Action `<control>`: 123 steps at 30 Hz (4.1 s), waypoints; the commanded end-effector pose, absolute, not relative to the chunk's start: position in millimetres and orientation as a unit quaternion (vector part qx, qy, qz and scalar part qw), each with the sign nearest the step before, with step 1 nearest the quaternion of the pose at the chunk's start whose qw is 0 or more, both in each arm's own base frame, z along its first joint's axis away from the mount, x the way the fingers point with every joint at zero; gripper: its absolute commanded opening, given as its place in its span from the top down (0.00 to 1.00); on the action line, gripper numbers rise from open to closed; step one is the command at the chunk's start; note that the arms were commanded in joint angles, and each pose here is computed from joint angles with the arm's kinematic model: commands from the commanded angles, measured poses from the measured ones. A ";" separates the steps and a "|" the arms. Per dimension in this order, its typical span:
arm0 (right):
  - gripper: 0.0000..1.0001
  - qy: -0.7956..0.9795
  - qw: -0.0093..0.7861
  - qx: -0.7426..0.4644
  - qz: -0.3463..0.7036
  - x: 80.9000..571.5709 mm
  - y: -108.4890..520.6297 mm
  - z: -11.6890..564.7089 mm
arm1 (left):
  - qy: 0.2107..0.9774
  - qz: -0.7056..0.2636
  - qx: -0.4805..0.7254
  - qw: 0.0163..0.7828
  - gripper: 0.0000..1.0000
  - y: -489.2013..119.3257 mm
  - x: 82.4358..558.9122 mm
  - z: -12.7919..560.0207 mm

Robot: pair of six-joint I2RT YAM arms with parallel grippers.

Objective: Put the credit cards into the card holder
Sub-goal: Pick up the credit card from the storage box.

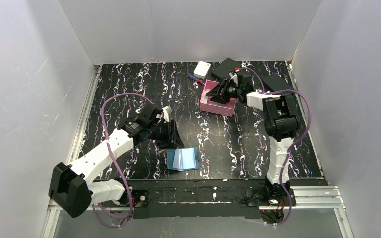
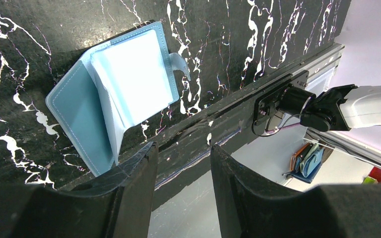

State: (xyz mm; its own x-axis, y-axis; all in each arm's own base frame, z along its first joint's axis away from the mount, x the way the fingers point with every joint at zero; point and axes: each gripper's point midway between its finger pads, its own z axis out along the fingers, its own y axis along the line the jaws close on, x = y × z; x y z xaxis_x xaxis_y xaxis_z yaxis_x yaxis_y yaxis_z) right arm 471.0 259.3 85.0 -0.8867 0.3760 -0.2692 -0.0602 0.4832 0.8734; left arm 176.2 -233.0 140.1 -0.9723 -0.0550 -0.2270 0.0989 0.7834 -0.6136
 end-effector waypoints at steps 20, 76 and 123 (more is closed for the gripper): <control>0.43 0.810 0.218 0.091 0.536 483.1 267.5 86.2 | 0.934 -0.339 0.013 0.115 0.58 -231.6 170.9 142.2; 0.94 0.820 0.231 0.070 0.519 489.3 284.3 147.0 | 0.929 -0.349 0.010 0.123 0.58 -231.3 168.4 145.9; 0.99 0.692 0.141 -0.165 0.689 221.8 341.3 300.0 | 0.802 -0.542 -0.122 0.219 0.25 -248.3 199.0 231.5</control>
State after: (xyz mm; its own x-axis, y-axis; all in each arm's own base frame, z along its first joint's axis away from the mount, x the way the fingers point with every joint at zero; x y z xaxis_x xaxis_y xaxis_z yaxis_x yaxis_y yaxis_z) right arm 238.9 338.1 249.0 -0.9383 -0.0298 -0.3446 -0.3446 0.1640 0.9243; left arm 188.8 -243.2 210.4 -0.9014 -0.3780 -0.2113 0.0103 0.4691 -0.8831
